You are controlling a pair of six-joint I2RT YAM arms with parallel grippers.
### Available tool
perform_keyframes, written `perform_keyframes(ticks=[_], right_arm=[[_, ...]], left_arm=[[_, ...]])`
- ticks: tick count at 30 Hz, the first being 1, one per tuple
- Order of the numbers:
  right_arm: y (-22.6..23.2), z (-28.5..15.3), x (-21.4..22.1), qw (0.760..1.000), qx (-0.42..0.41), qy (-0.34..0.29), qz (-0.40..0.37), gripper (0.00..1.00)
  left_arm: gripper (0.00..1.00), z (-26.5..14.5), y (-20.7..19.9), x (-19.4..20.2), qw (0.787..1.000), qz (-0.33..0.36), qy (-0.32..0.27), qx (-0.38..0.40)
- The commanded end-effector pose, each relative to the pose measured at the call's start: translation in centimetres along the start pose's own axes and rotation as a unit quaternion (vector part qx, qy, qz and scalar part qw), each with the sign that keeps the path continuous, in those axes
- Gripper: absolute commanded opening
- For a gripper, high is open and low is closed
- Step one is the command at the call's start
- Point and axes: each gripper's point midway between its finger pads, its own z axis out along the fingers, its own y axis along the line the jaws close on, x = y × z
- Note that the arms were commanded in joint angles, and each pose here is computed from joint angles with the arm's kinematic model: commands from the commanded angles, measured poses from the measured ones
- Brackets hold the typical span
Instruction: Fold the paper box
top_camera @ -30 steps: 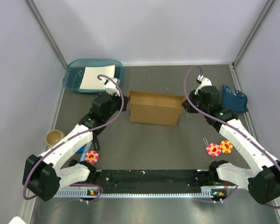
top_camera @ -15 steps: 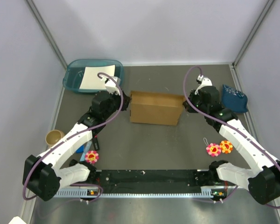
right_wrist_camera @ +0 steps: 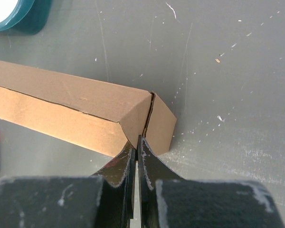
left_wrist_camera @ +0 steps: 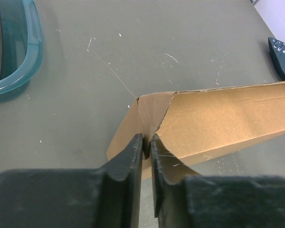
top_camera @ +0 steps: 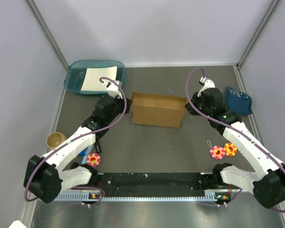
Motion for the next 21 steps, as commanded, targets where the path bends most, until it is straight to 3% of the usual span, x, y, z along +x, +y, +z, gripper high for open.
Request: perform_keyframes(ticks=[1,2,3,21], right_arm=[[-2.7,0.0,5.0,0.995,0.051,0.083,-0.016,0.0],[-2.7,0.0,5.1,0.995,0.051,0.084,-0.018,0.0],[-2.8,0.1,5.1,0.995,0.052,0.084,-0.019,0.0],[-4.2,0.4,5.5,0.992,0.091,0.08,-0.046,0.0]], left_arm=[[0.12,0.1,0.4,-0.7,1.0,-0.002,-0.031,-0.005],[0.03,0.0,0.3,-0.9,0.999,-0.004,-0.035,-0.003],[0.0,-0.1,0.2,-1.1,0.999,-0.004,-0.039,-0.001],[0.0,-1.2,-1.7,-5.0,0.997,-0.063,-0.027,0.018]])
